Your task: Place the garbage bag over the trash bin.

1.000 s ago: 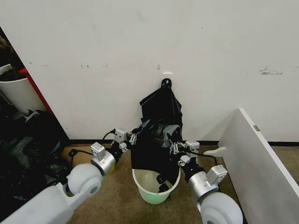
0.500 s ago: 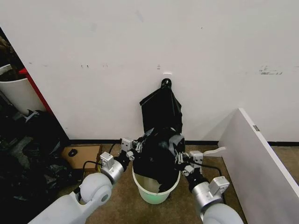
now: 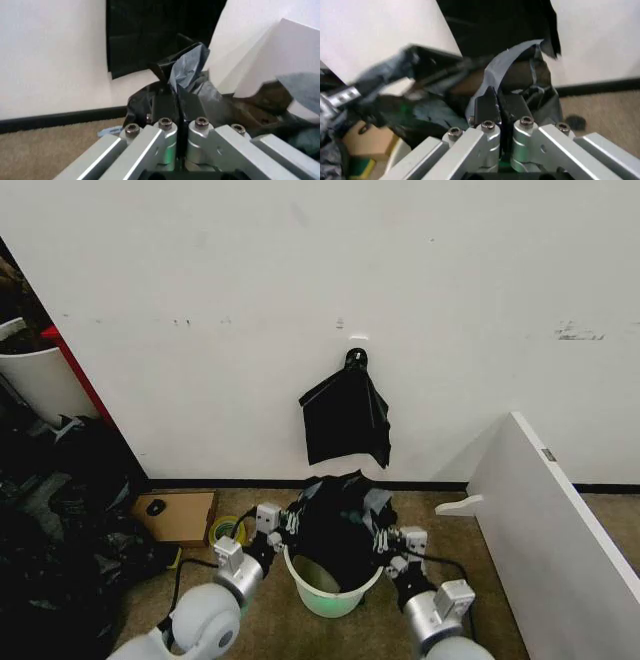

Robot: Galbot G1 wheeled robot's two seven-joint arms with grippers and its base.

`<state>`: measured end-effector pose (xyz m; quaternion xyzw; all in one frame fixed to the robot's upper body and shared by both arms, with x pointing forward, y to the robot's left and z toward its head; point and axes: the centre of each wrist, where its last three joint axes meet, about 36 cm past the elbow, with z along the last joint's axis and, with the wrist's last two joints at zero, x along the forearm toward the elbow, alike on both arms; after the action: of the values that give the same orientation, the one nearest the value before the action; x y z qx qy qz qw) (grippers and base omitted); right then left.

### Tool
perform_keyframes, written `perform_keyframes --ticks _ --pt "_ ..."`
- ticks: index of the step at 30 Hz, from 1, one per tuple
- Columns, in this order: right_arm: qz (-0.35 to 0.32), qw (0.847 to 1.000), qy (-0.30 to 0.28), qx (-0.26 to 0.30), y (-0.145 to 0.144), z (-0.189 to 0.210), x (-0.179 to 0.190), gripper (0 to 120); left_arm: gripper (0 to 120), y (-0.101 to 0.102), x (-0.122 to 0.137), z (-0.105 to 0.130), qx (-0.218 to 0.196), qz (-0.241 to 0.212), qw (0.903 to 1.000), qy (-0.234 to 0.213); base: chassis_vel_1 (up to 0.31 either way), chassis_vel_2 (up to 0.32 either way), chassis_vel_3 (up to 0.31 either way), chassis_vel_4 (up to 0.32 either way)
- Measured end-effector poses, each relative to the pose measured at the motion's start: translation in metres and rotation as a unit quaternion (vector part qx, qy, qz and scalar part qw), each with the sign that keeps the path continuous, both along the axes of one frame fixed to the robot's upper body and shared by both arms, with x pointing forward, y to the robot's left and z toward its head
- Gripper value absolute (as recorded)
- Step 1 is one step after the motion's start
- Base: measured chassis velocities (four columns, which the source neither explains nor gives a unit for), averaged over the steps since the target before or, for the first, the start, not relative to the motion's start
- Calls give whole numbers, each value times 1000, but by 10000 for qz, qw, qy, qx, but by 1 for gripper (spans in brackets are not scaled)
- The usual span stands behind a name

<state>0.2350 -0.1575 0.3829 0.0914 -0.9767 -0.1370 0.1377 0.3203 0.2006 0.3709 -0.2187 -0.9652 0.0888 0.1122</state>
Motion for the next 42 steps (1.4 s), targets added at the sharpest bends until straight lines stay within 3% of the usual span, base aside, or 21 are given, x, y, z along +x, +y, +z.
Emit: perform_keyframes --ticks 7,12,23,42 --pt "-203 9991 377 35 7 -5 -10 0 0 5 -11 0 78 191 9998 84 0 0 0 0" --pt "-236 9984 506 123 14 -5 -15 0 0 0 -19 -13 32 362 9991 223 0 0 0 0" --pt "-436 9955 829 108 24 5 -25 0 0 3 -30 -6 125 545 9980 303 0 0 0 0" --pt "-1003 9703 2131 -559 29 20 -8 0 0 17 -71 -6 777 496 9922 842 0 0 0 0"
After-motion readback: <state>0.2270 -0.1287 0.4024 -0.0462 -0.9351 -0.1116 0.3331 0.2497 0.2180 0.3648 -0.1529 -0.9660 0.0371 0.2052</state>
